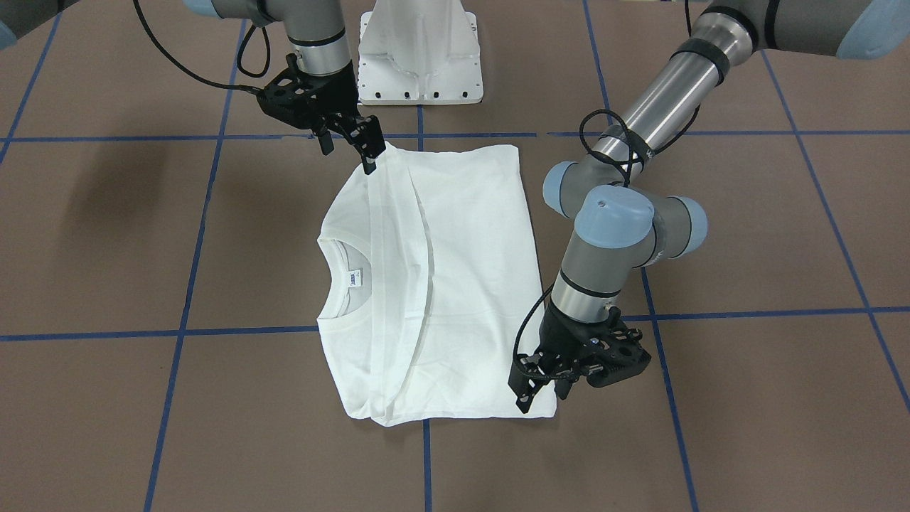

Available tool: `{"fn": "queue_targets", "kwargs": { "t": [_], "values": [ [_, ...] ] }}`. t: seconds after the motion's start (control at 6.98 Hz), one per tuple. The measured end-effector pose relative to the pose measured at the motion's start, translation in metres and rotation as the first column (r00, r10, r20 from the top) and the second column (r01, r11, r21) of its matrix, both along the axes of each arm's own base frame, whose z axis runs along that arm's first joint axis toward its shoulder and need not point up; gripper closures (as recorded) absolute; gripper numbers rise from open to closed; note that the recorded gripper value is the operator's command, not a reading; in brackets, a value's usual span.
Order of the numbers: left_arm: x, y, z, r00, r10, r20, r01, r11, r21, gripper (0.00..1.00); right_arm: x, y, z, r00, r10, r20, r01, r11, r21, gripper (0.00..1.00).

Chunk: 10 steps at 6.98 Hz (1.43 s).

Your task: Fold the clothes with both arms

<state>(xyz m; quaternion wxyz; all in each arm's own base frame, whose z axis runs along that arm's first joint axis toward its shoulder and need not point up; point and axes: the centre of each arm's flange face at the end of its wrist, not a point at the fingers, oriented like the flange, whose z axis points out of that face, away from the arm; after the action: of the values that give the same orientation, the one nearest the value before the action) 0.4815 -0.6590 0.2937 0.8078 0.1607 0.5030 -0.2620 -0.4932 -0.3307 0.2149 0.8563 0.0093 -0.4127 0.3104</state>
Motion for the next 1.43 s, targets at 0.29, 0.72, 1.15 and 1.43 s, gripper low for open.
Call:
{"fn": "queue_targets", "kwargs": {
  "t": [0.29, 0.72, 1.15, 1.43],
  "values": [
    [-0.035, 0.031, 0.016, 0.999, 0.046, -0.012, -0.045, 0.998, 0.046, 0.00, -0.031, -0.015, 0.005, 0.983, -0.140, -0.122, 0.158, 0.975, 0.154, 0.00],
    [-0.069, 0.056, 0.032, 0.998, 0.056, -0.004, -0.056, 0.995, 0.085, 0.00, -0.093, -0.047, -0.011, 0.907, -0.260, -0.330, 0.366, 0.876, 0.315, 0.00],
    [-0.072, 0.059, 0.041, 0.998, 0.057, 0.004, -0.057, 0.995, 0.079, 0.00, -0.148, -0.073, -0.029, 0.848, -0.278, -0.452, 0.452, 0.825, 0.340, 0.00],
    [-0.072, 0.059, 0.043, 0.998, 0.058, 0.006, -0.058, 0.995, 0.077, 0.00, -0.156, -0.076, -0.017, 0.823, -0.286, -0.490, 0.479, 0.815, 0.328, 0.00]
  ]
}}
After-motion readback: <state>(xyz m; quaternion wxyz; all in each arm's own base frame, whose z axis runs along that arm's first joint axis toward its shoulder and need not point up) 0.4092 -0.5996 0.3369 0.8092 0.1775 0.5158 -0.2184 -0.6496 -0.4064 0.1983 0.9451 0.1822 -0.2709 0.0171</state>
